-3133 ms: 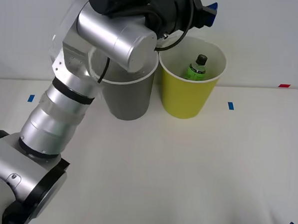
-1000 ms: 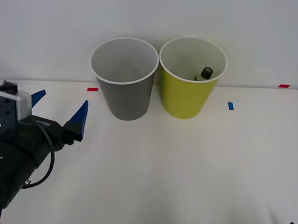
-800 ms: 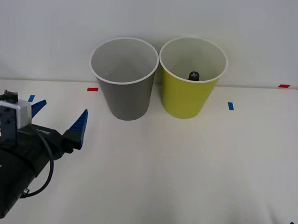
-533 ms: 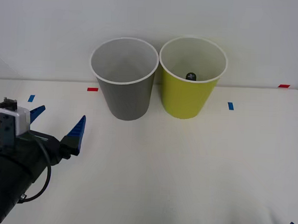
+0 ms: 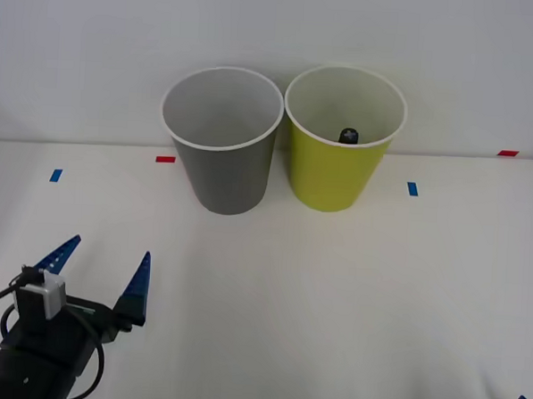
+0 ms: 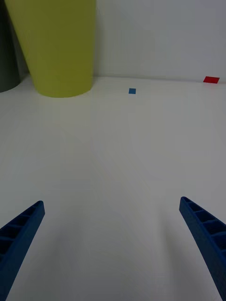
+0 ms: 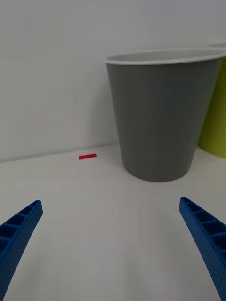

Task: Put cans in the gray bin and PET bottles in the light green bin.

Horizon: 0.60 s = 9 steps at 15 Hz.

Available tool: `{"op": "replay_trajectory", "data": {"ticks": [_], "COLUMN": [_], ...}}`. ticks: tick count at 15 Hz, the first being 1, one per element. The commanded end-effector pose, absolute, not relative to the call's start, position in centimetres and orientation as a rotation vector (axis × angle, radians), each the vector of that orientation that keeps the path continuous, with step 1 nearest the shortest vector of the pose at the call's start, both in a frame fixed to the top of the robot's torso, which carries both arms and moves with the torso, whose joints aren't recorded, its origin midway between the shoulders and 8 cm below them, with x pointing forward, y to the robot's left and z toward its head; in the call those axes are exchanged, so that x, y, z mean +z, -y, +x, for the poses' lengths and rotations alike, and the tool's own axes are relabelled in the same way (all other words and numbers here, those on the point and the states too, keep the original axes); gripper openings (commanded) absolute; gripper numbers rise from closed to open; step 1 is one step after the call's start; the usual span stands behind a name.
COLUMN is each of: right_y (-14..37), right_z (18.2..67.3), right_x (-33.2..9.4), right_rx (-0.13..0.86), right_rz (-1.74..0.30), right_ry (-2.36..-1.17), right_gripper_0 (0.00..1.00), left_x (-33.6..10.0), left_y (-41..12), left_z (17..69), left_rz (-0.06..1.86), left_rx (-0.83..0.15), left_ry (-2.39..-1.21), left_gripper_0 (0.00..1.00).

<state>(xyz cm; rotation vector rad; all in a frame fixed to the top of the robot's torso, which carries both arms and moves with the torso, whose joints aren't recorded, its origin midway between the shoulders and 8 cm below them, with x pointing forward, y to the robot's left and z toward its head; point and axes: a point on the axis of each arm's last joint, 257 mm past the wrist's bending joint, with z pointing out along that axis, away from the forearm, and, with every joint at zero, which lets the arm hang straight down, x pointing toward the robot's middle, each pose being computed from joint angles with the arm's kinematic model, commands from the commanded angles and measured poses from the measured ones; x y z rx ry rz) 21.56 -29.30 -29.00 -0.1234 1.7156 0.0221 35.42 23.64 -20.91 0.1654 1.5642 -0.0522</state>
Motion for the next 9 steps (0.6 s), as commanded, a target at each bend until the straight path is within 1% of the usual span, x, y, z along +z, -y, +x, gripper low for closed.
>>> {"op": "replay_trajectory", "data": {"ticks": [1,3,7,9], "right_y": [29.3,29.3,29.3,29.3], "right_z": [21.6,21.6,21.6,21.6], "right_x": [-29.0,-29.0,-29.0,-29.0], "right_rx": [0.022,0.022,0.022,0.022], "right_rz": [-0.123,-0.123,-0.123,-0.123], "right_ry": [-1.716,-1.716,-1.716,-1.716], "right_gripper_0": [1.00,1.00,1.00,1.00], "left_x": [-24.4,-24.7,-26.3,-27.1], "left_y": [-24.3,-24.4,-23.8,-23.8], "left_z": [32.5,30.8,27.2,25.9], "left_rz": [0.165,0.164,0.140,0.119], "left_rx": [0.009,0.021,-0.005,-0.012], "left_ry": [-1.630,-1.628,-1.675,-1.667], "left_gripper_0": [1.00,1.00,1.00,1.00]}}
